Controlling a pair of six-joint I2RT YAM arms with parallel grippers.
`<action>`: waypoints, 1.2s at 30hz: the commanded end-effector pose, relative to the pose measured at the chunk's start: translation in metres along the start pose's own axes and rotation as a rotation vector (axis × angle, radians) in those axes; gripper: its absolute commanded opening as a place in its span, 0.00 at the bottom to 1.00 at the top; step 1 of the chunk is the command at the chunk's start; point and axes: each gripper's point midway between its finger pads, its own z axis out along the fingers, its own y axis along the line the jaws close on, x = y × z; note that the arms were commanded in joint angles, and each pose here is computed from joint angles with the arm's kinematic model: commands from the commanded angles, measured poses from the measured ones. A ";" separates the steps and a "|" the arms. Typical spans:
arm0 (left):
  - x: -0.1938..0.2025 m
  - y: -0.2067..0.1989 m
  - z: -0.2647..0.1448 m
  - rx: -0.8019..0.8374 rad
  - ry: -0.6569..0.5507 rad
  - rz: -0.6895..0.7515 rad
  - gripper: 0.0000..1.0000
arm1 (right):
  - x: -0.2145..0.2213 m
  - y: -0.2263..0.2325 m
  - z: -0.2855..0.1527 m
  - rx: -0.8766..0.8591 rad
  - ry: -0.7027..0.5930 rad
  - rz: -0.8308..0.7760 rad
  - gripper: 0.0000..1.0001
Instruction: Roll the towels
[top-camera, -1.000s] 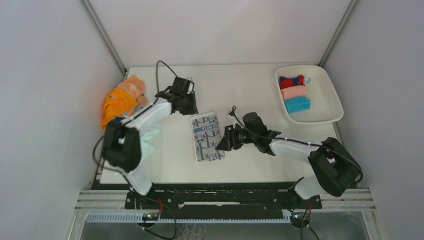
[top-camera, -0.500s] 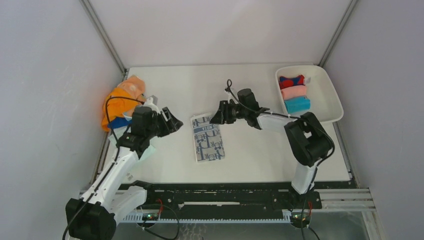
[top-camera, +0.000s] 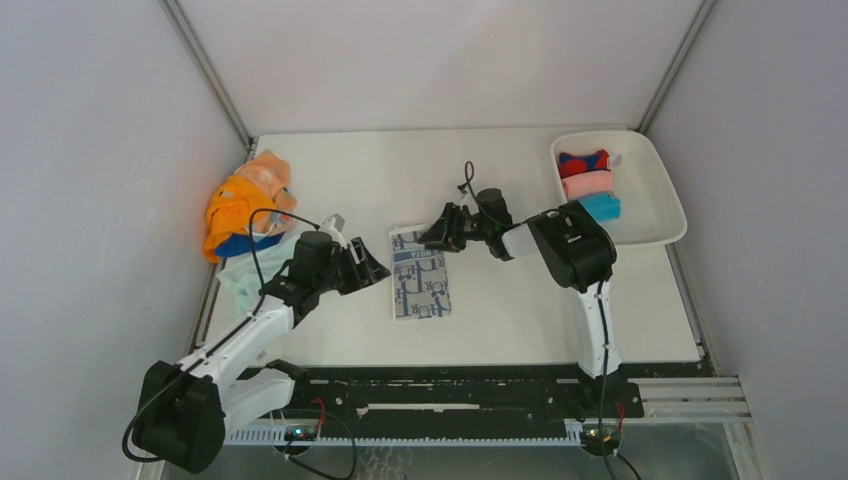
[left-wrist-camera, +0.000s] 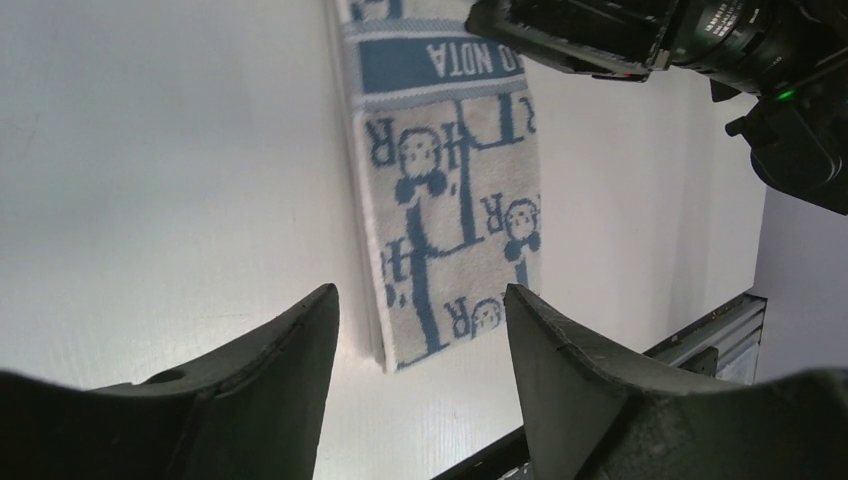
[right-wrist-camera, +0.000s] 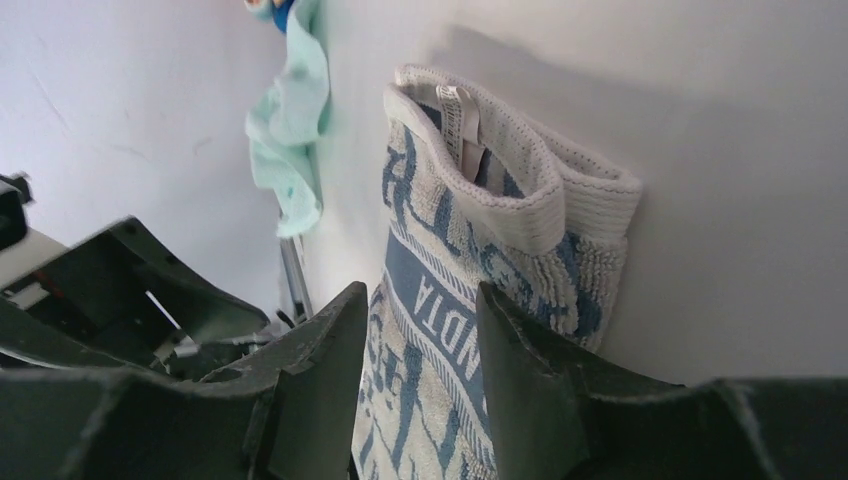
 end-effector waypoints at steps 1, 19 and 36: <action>-0.013 -0.013 0.002 0.050 -0.050 -0.006 0.67 | -0.028 -0.014 -0.021 -0.006 -0.154 0.071 0.45; 0.016 -0.034 0.003 0.151 0.013 -0.151 0.67 | 0.016 0.079 -0.090 -0.157 -0.064 -0.164 0.47; 0.047 -0.043 0.040 0.140 0.119 -0.221 0.62 | 0.148 0.016 -0.081 -0.087 0.133 0.031 0.46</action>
